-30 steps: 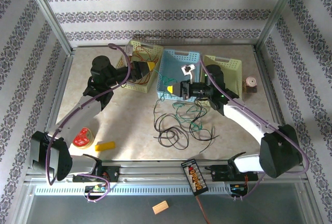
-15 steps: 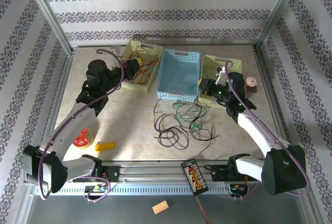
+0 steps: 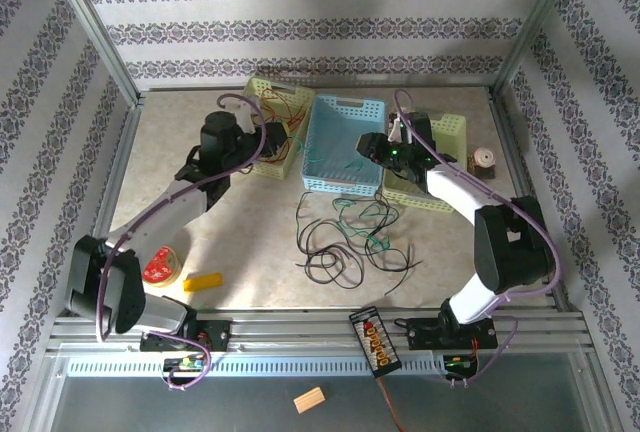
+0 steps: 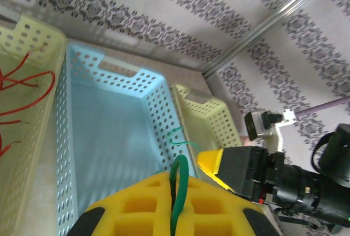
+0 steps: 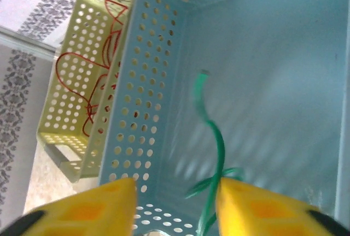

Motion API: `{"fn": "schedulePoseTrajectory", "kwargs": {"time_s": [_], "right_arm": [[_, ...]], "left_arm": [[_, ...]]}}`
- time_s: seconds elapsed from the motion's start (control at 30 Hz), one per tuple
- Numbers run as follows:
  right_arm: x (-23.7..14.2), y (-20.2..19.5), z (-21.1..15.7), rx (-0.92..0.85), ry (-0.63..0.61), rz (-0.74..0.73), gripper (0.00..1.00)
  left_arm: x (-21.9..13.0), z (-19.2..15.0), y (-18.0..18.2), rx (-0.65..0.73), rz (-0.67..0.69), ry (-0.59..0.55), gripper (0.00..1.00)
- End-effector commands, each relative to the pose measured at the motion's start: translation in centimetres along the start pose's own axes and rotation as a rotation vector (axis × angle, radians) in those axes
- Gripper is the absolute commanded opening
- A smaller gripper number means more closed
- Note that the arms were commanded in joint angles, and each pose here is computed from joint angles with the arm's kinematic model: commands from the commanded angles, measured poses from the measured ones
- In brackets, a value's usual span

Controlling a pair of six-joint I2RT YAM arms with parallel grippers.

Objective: Untangle the cables

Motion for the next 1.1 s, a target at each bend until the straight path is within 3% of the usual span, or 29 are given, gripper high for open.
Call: {"fn": "schedulePoseTrajectory", "kwargs": {"time_s": [0.0, 0.4, 0.47, 0.5, 0.57, 0.6, 0.67, 0.87, 0.97, 1.07], "right_arm": [[-0.8, 1.6, 1.4, -0.014, -0.058, 0.004, 0.54], [-5.7, 1.8, -0.8, -0.054, -0.120, -0.012, 0.59], [-6.4, 1.6, -1.3, -0.055, -0.123, -0.021, 0.60], [-6.6, 1.6, -1.7, -0.058, -0.119, -0.025, 0.60], [-7.0, 1.4, -2.2, -0.067, -0.110, -0.039, 0.60], [-7.1, 1.3, -2.6, -0.077, -0.098, -0.047, 0.61], [-7.4, 1.1, -3.5, -0.094, -0.063, -0.069, 0.61], [-8.7, 0.0, -7.8, -0.186, 0.081, -0.157, 0.60], [-9.7, -1.4, -10.3, -0.177, 0.154, -0.203, 0.60], [-10.5, -3.0, -12.7, -0.164, 0.219, -0.259, 0.60]], "left_arm": [[1.8, 0.1, -0.8, 0.043, 0.017, 0.001, 0.00], [11.6, -1.5, 1.3, 0.018, 0.100, 0.156, 0.00], [13.4, -2.0, 1.8, 0.009, 0.109, 0.198, 0.22], [14.2, -2.1, 1.8, 0.013, 0.108, 0.215, 0.43], [15.3, -2.1, 1.4, 0.032, 0.094, 0.232, 0.71], [15.7, -1.9, 1.1, 0.044, 0.093, 0.233, 0.82], [16.0, -1.3, 0.2, 0.081, 0.090, 0.220, 0.96], [13.7, 0.3, -3.1, 0.261, 0.093, 0.177, 0.99], [11.9, -2.0, -4.3, 0.360, 0.040, 0.291, 0.99], [10.1, -6.5, -4.6, 0.465, -0.007, 0.464, 1.00]]}}
Point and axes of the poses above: each hand's point on the last joint's axis, 136 mm out from that joint toward the fingers, its own x axis out along the fingers, its own y axis along the line the jaws close on, z = x × y, the point moved 7 cm from there along -x, back along the fingers, and after that the axes turned 3 degrees about -x, right-handed, at the moved point
